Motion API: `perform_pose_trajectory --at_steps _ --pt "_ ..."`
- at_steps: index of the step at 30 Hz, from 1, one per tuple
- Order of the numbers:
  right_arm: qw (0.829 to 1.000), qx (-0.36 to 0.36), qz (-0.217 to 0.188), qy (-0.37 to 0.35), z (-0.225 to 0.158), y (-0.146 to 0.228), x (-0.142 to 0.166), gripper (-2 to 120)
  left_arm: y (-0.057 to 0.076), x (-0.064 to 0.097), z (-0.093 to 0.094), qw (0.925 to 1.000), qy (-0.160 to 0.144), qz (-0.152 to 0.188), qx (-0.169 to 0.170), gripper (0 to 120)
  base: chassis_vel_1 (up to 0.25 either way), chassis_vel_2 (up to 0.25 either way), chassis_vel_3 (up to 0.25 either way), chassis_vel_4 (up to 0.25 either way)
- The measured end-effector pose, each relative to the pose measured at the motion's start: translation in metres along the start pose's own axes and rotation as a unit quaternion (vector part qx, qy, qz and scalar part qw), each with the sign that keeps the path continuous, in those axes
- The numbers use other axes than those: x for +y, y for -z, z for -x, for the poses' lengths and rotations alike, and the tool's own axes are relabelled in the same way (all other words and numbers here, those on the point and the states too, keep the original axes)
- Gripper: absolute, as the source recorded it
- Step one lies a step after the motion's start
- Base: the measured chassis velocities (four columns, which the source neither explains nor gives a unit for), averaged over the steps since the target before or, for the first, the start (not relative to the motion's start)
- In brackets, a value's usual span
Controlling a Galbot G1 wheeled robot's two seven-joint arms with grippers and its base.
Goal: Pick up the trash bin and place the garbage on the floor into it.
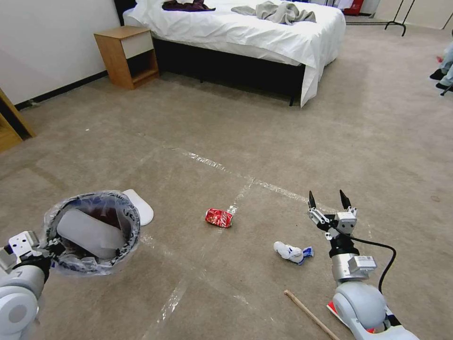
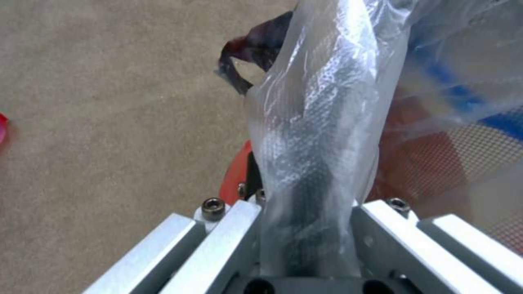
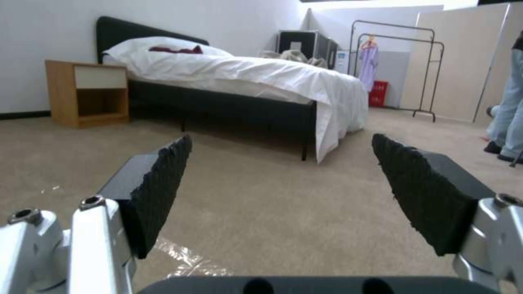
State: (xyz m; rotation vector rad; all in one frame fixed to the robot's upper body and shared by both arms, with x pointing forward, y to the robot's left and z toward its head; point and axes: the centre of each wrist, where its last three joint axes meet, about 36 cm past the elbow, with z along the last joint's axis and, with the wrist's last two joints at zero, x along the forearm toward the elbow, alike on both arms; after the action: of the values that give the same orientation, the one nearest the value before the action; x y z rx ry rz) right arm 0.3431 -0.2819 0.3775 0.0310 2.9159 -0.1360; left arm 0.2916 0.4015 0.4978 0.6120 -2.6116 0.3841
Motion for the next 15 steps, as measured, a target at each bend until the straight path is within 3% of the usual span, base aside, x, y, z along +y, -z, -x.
perform_pose_trajectory --at_steps 15 --pt "1.000 -0.002 -0.004 -0.006 -0.001 -0.002 -0.002 87 -0.018 0.002 0.003 0.9997 0.003 0.025 -0.009 0 0.000 0.000 0.000 0.000"
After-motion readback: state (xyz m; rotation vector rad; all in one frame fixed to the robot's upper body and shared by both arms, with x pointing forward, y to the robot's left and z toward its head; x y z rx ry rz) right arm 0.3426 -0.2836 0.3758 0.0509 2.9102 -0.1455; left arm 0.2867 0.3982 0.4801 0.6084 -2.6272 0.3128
